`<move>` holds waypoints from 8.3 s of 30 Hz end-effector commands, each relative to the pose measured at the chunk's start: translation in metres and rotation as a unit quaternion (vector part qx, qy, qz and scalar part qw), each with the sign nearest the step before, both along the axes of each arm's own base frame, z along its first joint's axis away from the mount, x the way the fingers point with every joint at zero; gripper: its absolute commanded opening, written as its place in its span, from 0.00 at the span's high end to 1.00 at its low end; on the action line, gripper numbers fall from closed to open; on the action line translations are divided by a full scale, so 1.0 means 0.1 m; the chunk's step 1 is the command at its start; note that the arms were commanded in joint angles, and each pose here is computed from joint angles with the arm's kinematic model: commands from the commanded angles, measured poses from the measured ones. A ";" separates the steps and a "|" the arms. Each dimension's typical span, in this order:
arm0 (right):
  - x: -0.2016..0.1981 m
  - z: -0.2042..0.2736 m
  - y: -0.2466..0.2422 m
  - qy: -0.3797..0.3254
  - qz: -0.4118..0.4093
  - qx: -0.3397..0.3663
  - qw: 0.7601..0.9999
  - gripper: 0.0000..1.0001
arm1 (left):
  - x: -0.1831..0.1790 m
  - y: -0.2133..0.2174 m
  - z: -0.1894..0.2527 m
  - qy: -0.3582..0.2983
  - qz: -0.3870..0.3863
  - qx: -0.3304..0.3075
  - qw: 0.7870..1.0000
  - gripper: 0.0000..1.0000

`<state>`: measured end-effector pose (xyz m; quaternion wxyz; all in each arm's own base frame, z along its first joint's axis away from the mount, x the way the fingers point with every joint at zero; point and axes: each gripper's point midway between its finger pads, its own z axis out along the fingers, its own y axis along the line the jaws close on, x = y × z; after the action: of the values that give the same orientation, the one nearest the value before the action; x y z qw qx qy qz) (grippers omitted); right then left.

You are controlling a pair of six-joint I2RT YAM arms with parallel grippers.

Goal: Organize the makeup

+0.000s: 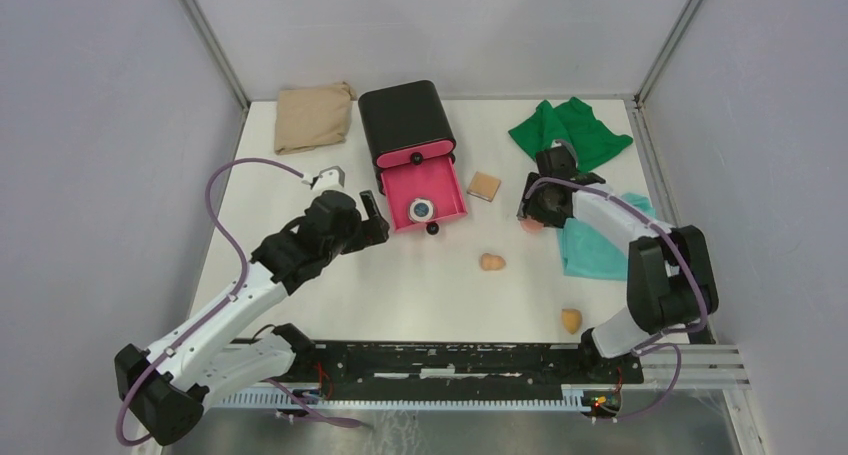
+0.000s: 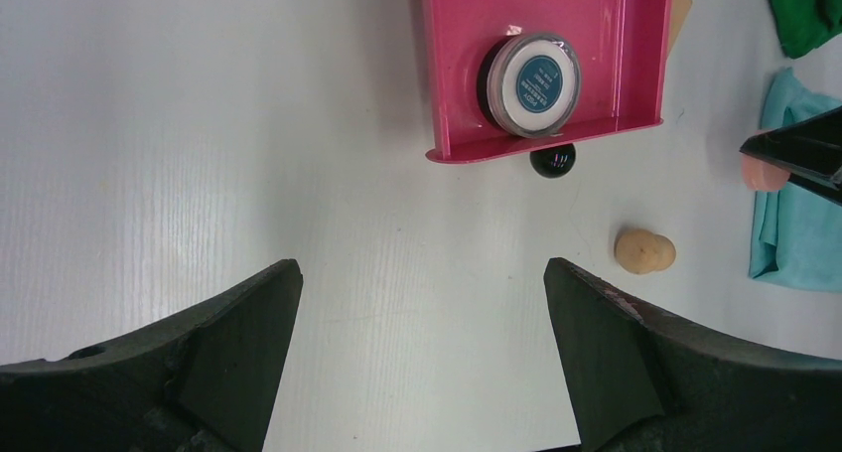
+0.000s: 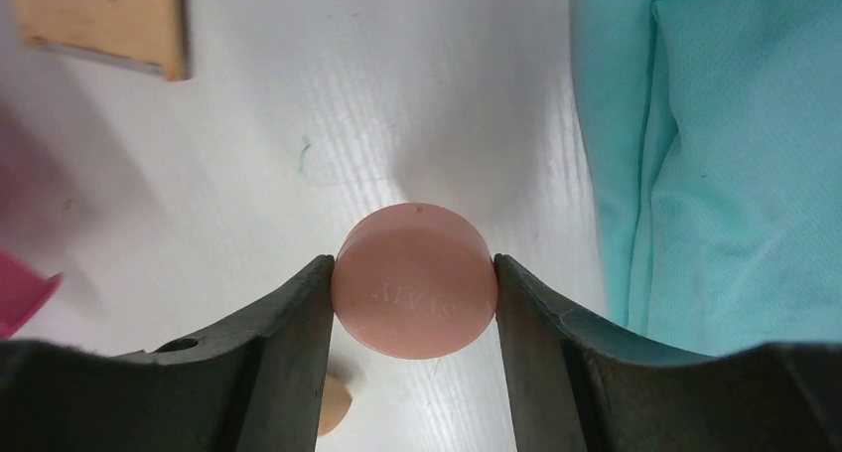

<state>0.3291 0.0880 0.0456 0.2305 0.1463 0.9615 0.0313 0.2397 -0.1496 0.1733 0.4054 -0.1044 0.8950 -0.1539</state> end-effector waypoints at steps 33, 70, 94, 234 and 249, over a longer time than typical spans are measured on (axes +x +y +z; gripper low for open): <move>0.59 1.08 2.20 -0.150 0.189 0.090 0.966 0.15 | -0.12 0.29 0.14 -0.020 0.064 -0.024 0.997 0.01; 1.29 -0.04 0.98 0.007 -0.011 -0.059 0.998 0.01 | -0.12 0.31 0.12 -0.019 0.063 -0.016 0.998 0.01; 1.06 0.17 0.72 -0.019 0.009 -0.046 0.999 0.34 | -0.13 0.32 0.19 -0.023 0.065 -0.021 0.997 0.01; 0.65 0.95 2.79 -0.473 0.173 -0.001 0.864 0.72 | -0.43 0.65 -0.09 -0.024 0.118 -0.036 0.992 0.00; 1.03 0.96 2.99 -0.461 0.197 0.039 0.864 0.43 | -0.42 0.65 -0.07 -0.021 0.114 -0.028 0.993 0.00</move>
<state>0.4271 0.3702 0.1056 0.6149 -0.0673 0.7758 0.1249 0.1914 -0.0871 0.1548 0.4216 -0.1967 0.8751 -0.1330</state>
